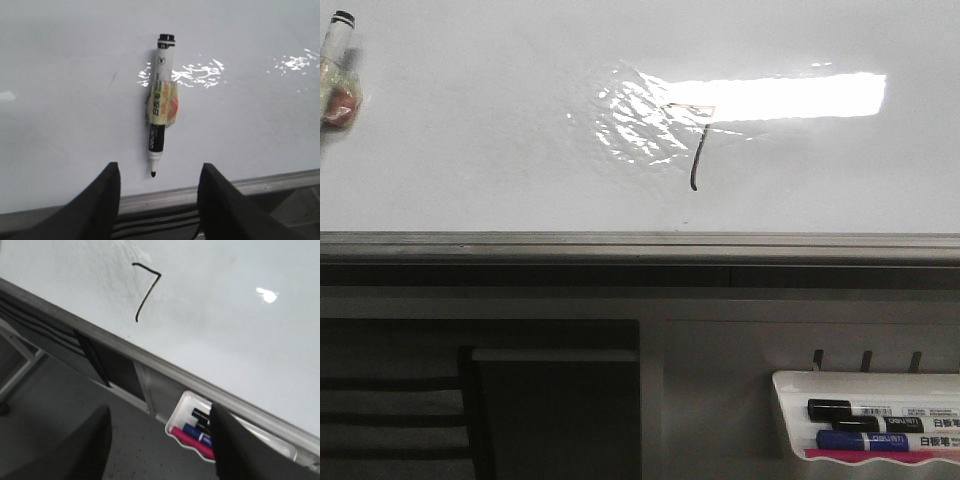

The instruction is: Write number 7 on whiteboard

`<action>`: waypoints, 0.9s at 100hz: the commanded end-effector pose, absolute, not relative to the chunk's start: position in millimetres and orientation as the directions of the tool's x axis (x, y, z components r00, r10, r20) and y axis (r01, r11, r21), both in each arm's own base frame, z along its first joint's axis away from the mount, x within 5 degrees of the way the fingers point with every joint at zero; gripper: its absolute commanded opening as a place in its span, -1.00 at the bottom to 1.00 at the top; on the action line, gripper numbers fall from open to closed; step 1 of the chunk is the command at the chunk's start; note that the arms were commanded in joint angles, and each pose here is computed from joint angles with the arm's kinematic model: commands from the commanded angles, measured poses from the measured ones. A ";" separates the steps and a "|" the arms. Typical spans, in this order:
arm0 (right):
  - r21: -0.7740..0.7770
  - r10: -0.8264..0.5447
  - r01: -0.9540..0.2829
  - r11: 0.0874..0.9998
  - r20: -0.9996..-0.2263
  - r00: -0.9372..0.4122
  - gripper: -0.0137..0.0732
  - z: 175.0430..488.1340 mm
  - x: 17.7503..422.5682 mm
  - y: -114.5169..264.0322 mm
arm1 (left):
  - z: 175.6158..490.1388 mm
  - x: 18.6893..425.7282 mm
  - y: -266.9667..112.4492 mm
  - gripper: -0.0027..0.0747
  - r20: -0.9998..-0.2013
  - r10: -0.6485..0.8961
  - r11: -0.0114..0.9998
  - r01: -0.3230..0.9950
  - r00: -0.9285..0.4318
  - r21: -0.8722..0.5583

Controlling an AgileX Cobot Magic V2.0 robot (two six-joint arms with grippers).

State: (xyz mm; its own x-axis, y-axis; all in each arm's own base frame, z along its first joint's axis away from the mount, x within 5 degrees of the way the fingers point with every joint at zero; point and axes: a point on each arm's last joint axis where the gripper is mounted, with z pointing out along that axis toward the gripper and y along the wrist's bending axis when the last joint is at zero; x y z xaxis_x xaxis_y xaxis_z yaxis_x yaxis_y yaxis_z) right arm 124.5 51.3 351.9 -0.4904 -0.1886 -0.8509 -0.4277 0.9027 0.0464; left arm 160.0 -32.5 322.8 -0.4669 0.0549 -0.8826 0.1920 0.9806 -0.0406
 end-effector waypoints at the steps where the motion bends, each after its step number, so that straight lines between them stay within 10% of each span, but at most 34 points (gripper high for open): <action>1: 0.040 -0.110 -0.398 0.917 -0.931 -0.348 -0.07 362.9 120.6 47.2 | 334.9 148.3 -29.3 -0.10 -0.943 0.029 0.981 0.190 -0.332 -0.037; 22: 0.000 -0.139 -0.395 0.919 -0.937 -0.322 -0.84 349.3 113.5 43.6 | 322.7 134.3 -26.0 -0.71 -0.965 0.027 0.982 0.188 -0.263 -0.024; 30: 0.000 -0.140 -0.395 0.919 -0.935 -0.325 -0.85 347.2 113.4 43.6 | 322.4 134.7 -25.0 -0.99 -0.965 0.070 0.982 0.188 -0.252 0.022; 90: 0.004 -0.152 -0.401 0.916 -0.922 -0.357 -0.85 341.8 112.6 43.9 | 323.2 135.5 -24.3 -0.98 -0.967 0.104 0.980 0.188 -0.233 0.060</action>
